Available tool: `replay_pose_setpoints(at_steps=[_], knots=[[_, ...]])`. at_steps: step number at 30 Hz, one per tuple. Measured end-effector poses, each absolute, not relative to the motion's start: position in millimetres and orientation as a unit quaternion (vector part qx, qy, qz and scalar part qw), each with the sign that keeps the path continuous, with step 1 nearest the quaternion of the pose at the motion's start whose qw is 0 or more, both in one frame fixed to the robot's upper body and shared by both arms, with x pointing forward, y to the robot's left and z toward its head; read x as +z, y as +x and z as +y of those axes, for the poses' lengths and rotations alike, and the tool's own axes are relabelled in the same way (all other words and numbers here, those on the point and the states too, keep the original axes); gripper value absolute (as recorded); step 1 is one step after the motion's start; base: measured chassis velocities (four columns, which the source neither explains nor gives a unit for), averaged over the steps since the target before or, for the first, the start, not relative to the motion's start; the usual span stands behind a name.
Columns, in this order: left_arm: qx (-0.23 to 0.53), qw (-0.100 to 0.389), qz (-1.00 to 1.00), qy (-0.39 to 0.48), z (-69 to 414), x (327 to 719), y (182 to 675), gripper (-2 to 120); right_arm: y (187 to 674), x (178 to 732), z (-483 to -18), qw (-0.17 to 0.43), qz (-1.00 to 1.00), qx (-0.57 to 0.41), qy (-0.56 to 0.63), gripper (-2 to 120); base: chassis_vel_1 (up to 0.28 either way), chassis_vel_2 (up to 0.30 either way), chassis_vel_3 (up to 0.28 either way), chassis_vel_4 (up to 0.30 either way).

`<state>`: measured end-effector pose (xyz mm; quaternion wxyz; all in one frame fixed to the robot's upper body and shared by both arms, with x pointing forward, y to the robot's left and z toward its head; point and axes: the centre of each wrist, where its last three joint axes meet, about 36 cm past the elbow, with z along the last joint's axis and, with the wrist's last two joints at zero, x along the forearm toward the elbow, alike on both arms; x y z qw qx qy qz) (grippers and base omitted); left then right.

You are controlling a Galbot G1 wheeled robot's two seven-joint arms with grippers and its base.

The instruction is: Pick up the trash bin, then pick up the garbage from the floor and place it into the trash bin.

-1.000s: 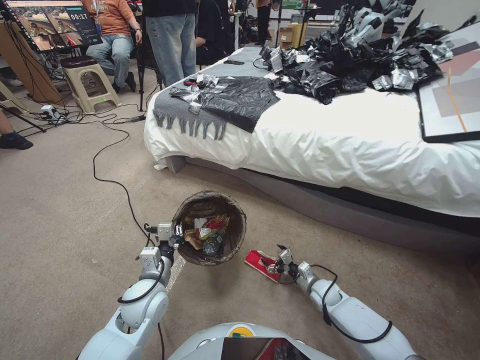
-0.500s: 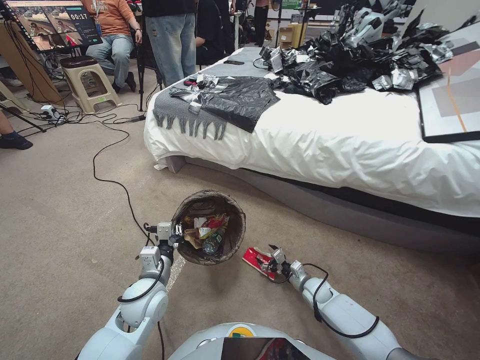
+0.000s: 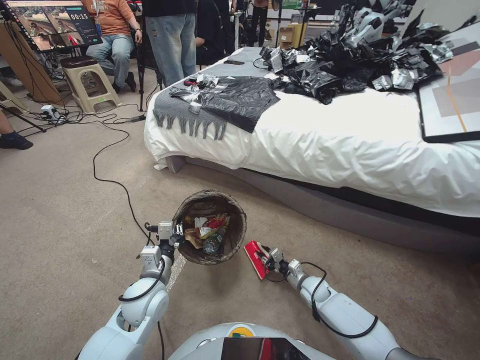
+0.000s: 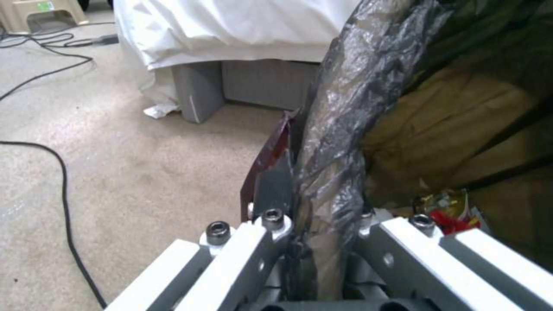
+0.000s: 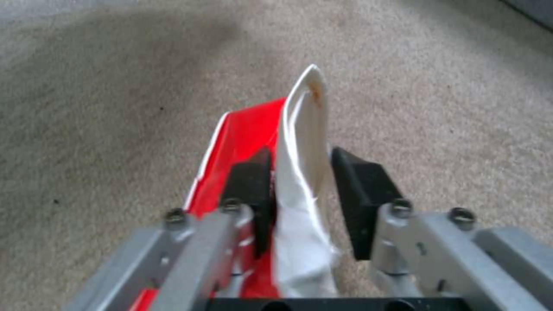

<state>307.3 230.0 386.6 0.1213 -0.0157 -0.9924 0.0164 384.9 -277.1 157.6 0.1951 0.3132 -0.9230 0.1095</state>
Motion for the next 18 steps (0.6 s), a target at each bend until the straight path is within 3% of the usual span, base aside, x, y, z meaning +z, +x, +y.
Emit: replay_pose_setpoints(at_steps=[6, 18], knots=[[0.017, 0.12, -0.992, -0.016, 230, 388, 307, 3, 387, 161, -279, 0.193, -0.925, 0.109, 0.308, 0, 0.0, 0.0, 0.0, 0.0], [0.017, 0.12, -0.993, -0.018, 229, 389, 308, 3, 397, 187, -287, 0.163, -0.941, 0.112, 0.274, 0, 0.0, 0.0, 0.0, 0.0]])
